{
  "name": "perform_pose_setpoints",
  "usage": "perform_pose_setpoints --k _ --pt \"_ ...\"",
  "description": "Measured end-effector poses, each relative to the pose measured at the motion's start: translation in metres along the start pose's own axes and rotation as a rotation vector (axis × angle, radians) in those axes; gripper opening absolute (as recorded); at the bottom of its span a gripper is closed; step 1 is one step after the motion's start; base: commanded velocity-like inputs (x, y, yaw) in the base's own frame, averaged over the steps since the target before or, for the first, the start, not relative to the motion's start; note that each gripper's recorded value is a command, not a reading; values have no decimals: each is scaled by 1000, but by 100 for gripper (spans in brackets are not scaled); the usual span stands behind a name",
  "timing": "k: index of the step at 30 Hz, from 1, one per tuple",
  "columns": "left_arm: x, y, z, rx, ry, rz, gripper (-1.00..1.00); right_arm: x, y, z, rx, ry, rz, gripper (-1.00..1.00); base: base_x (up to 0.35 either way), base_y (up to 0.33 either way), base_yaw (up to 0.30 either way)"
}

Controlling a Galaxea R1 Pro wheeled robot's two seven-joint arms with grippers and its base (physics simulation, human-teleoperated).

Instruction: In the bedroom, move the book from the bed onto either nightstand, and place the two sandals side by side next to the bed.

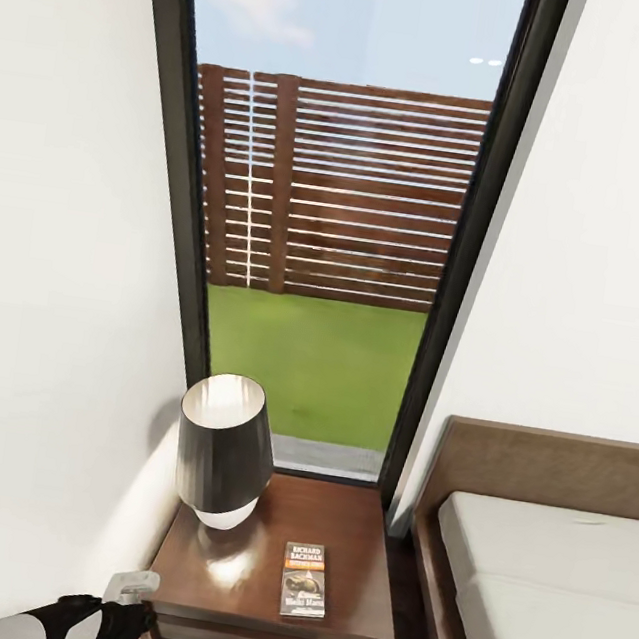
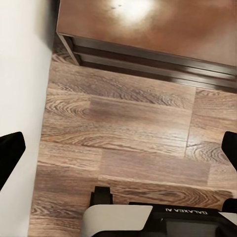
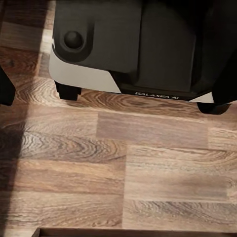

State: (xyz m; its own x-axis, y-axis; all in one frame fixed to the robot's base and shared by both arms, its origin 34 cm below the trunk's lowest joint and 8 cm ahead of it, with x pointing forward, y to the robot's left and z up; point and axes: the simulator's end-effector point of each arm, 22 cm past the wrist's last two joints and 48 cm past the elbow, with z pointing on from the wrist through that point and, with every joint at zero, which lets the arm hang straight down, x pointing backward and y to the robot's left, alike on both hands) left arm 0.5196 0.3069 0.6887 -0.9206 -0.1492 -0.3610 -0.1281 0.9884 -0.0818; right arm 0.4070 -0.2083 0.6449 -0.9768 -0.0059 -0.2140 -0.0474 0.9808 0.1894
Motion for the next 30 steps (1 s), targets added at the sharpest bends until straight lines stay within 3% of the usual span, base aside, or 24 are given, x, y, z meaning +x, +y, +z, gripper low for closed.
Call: perform_pose_setpoints --k 9,13,14,19,30 --pt "0 0 0 0 0 0 100 59 -13 3 25 78 17 100 0 0 0" --pt "0 0 0 0 0 0 100 70 -26 2 53 95 23 100 0 0 0" --pt "0 0 0 -1 0 0 100 78 -41 0 85 109 28 100 0 0 0" --pt "0 0 0 0 0 0 100 84 -55 -2 114 120 34 100 0 0 0" --pt "0 0 0 0 0 0 100 86 -59 -3 123 123 36 100 0 0 0"
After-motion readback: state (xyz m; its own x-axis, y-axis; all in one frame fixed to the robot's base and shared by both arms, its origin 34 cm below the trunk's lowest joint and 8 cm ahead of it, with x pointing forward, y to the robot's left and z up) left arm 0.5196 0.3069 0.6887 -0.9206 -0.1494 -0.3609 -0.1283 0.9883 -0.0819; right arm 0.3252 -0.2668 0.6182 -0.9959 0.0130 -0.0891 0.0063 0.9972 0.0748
